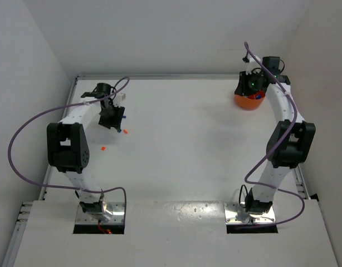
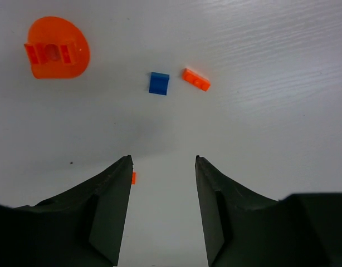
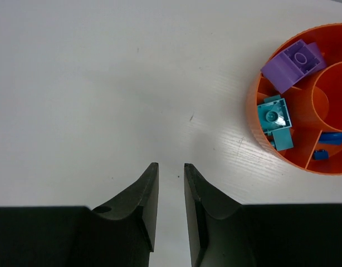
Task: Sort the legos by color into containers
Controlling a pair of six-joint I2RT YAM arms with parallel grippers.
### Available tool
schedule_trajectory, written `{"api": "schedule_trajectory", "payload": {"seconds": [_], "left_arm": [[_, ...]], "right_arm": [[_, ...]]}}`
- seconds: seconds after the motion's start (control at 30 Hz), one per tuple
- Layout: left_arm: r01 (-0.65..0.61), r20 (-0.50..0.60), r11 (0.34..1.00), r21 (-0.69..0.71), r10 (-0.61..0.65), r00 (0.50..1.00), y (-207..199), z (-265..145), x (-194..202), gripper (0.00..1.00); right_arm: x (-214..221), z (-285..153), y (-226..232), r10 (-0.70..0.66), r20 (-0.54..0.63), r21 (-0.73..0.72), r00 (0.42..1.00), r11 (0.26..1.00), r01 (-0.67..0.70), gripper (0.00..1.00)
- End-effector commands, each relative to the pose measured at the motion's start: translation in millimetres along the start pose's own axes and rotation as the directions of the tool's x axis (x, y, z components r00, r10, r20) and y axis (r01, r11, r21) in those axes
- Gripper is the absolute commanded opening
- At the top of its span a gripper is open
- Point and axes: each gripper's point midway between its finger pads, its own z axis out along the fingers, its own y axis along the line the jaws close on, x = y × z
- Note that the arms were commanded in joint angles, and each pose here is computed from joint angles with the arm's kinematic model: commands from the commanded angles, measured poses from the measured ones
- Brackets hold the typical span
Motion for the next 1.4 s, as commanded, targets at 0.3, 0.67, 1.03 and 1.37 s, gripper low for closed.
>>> {"api": "schedule_trajectory", "payload": {"seconds": [0.3, 0.67, 1.03, 1.37], "left_arm": [[-0.019, -0.013, 0.998, -0.066, 0.018, 1.000, 17.6, 33.2, -13.8, 0.51], [-0.062, -0.022, 0.998, -0.029, 0.062, 0.998, 10.8, 53.9, -29.4, 0.50], [-0.086, -0.051, 0.996, -0.006, 0.086, 0.995, 3.2, 69.8, -30.6, 0.50], [-0.093, -0.081, 0.996, 0.002, 0.093, 0.992, 2.5, 76.1, -20.1, 0.44]], "right_arm": [[-17.5, -4.1, 2.8, -0.048, 0.047, -0.005, 0.998, 0.999, 0.049, 0.25], [-16.0, -4.8, 3.5, -0.054, 0.039, 0.014, 0.998, 0.998, 0.054, 0.25], [-13.7, -3.5, -0.1, -0.054, 0.035, 0.032, 0.998, 0.998, 0.053, 0.25], [-13.7, -3.5, -0.1, -0.054, 0.035, 0.032, 0.998, 0.998, 0.053, 0.25]]}}
